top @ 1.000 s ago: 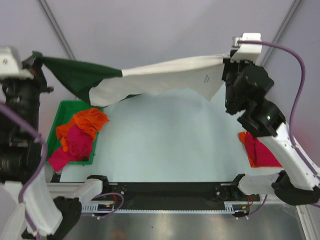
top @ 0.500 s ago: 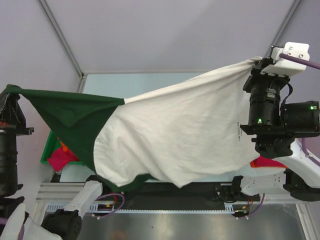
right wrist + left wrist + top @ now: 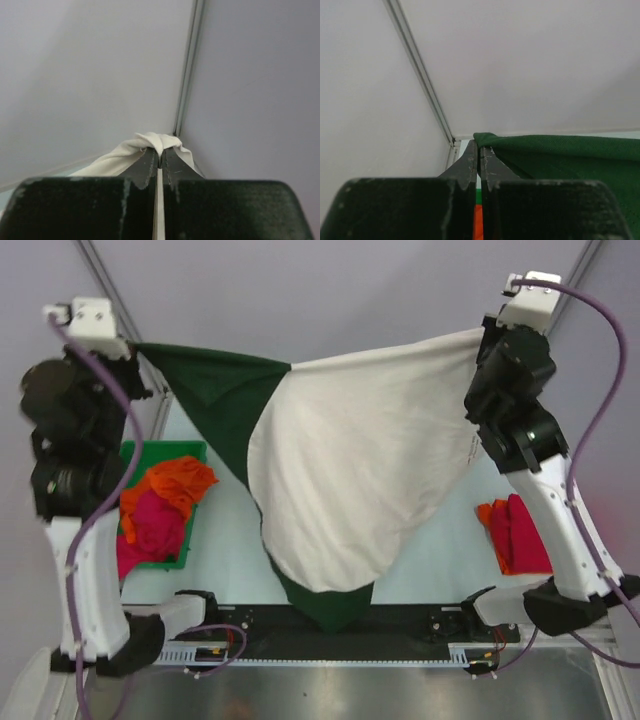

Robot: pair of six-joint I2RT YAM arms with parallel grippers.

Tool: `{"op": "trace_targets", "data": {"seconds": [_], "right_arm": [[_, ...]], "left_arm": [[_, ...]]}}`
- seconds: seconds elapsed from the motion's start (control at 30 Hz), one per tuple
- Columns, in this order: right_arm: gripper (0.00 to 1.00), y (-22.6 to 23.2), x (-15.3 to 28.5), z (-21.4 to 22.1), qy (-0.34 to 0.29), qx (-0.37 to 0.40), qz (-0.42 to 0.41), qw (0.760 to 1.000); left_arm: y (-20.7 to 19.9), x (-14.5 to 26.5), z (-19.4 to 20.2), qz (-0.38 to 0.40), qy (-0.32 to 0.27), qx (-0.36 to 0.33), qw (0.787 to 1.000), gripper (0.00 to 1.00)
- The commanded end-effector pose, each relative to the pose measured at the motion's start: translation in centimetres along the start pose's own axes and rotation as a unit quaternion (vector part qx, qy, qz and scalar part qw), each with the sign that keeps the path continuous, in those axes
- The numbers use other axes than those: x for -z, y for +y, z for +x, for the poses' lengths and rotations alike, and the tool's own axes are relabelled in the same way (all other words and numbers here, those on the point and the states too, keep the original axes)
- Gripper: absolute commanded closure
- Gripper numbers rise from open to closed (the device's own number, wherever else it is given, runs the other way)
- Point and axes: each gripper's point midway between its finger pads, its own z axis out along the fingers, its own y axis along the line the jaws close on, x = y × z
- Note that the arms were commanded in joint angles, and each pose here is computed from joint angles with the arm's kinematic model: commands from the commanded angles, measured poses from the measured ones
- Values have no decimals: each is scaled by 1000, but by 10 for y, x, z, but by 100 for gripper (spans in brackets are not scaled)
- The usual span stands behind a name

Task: Fold and stack the t-shirts
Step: Flatten out the tshirt

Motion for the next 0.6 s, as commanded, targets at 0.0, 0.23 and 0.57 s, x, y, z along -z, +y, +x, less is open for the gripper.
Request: {"op": "trace_targets", "data": {"seconds": [0.0,0.23,0.57], "right_arm": [[100,60,-64,85,93,-23,-47,994],[100,105,-147,90,81,-64,-48,993],[100,97,-113,-11,-23,-103,-80,991]], "left_arm": [[-5,-85,11,-15,7,-6,1000,100],[1,-188,-22,-52,-36,-12,998,100],[24,-143,-111,-84,-178,-4,980,100]]}}
